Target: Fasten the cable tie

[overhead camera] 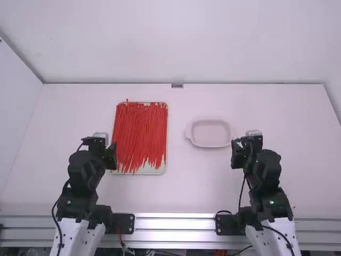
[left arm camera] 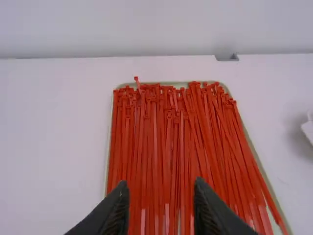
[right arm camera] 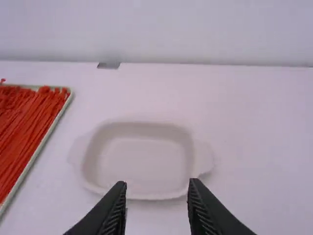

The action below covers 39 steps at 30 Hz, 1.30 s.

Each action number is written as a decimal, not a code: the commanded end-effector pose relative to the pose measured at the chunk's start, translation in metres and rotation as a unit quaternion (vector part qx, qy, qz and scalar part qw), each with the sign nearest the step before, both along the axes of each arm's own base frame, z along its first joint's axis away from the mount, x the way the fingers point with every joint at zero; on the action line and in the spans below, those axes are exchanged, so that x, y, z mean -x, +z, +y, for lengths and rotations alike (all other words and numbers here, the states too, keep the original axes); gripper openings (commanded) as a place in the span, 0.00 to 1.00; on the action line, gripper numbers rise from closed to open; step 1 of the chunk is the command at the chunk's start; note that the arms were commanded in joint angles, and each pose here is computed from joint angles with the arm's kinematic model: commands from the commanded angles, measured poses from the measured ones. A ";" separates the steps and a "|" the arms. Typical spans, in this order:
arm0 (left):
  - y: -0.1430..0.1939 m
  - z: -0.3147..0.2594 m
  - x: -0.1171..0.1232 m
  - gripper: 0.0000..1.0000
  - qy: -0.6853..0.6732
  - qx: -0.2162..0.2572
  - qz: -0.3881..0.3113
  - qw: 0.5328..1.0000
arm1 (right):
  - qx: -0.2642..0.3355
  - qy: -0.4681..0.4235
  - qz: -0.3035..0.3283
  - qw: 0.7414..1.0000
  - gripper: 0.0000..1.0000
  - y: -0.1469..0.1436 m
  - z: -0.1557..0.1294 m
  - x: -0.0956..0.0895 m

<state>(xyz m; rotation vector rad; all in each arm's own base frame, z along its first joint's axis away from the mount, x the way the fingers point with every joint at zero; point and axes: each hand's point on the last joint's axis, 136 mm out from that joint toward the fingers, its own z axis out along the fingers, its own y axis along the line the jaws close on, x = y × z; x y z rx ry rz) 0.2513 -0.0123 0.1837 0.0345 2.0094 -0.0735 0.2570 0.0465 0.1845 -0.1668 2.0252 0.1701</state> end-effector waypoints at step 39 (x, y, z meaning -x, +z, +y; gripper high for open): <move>0.090 -0.021 -0.100 0.98 -0.040 0.073 0.108 0.991 | 0.003 0.083 0.270 0.959 0.97 0.033 0.079 -0.094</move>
